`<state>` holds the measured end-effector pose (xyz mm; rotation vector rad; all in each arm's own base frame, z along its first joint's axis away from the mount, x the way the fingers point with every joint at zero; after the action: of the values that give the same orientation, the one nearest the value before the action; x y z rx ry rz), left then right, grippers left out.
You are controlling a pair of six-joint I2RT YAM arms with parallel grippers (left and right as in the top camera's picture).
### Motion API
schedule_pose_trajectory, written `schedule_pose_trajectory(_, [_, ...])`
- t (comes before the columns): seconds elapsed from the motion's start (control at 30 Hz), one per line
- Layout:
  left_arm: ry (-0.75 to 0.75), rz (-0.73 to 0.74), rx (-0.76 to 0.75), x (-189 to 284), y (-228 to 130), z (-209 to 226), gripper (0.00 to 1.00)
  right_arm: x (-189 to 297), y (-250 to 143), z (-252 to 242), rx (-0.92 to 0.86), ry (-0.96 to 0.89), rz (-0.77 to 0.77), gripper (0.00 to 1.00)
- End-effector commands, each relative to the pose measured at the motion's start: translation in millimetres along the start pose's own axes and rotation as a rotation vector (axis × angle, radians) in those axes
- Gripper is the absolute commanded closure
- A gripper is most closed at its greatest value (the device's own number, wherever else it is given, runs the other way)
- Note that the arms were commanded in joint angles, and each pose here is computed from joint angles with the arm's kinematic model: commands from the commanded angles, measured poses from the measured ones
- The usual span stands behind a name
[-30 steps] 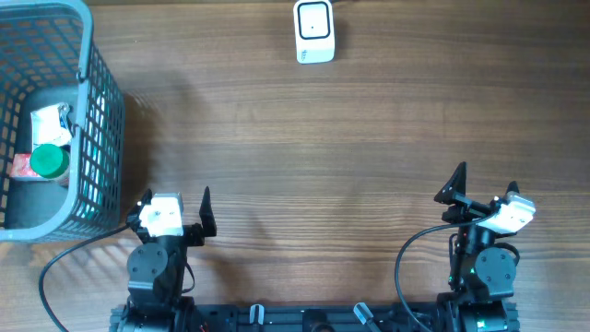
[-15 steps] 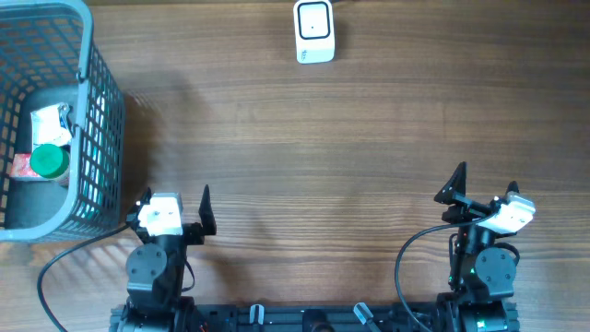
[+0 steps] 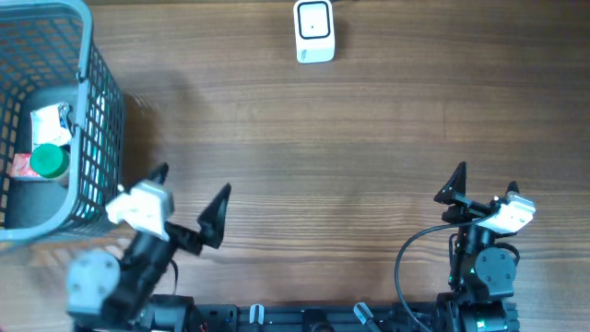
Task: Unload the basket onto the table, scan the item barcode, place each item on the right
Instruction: 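Reach left gripper into basket and grasp green-capped jar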
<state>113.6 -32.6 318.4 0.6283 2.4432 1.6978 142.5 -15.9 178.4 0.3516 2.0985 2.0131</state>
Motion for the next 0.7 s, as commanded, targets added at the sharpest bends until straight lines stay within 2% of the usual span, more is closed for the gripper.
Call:
schedule_pose_trajectory(0.0, [0.022,0.119,0.052,-11,66,-22,0.0,0,2,0,-0.001,0.008,-0.01,0.0])
schedule_pose_trajectory(0.1, [0.04,0.275,0.105,-27,99,-31,0.0,0,2,0,-0.001,0.008,-0.01,0.0])
schedule_pose_trajectory(0.2, [0.042,0.383,0.156,-56,102,-25,0.0,0,2,0,-0.001,0.008,-0.01,0.0])
schedule_pose_trajectory(0.3, [0.06,0.414,0.173,-80,100,-16,0.0,0,2,0,-0.001,0.008,-0.01,0.0])
schedule_pose_trajectory(0.33, [0.105,0.404,0.207,-87,102,-10,0.0,0,2,0,-0.001,0.008,-0.01,0.0])
schedule_pose_trajectory(0.43, [0.413,0.279,0.444,-99,121,27,0.0,0,2,0,-0.001,0.008,-0.01,0.0])
schedule_pose_trajectory(0.6, [0.647,0.122,0.634,-87,160,86,0.0,0,2,0,-0.001,0.008,-0.01,0.0])
schedule_pose_trajectory(0.67, [0.782,0.054,0.774,-70,162,121,0.0,0,2,0,-0.001,0.008,-0.01,0.0])
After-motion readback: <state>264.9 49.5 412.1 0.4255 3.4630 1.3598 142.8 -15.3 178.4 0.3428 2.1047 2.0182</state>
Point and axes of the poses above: each gripper's point midway between its finger pads, its own x axis back along the fingers, its own z axis along the line the jaws close on, y = z × x, the point moved 10 cm from there along x, back along the fingers, and after that the axes turned 13 degrees about x, right-handed, at the moved point
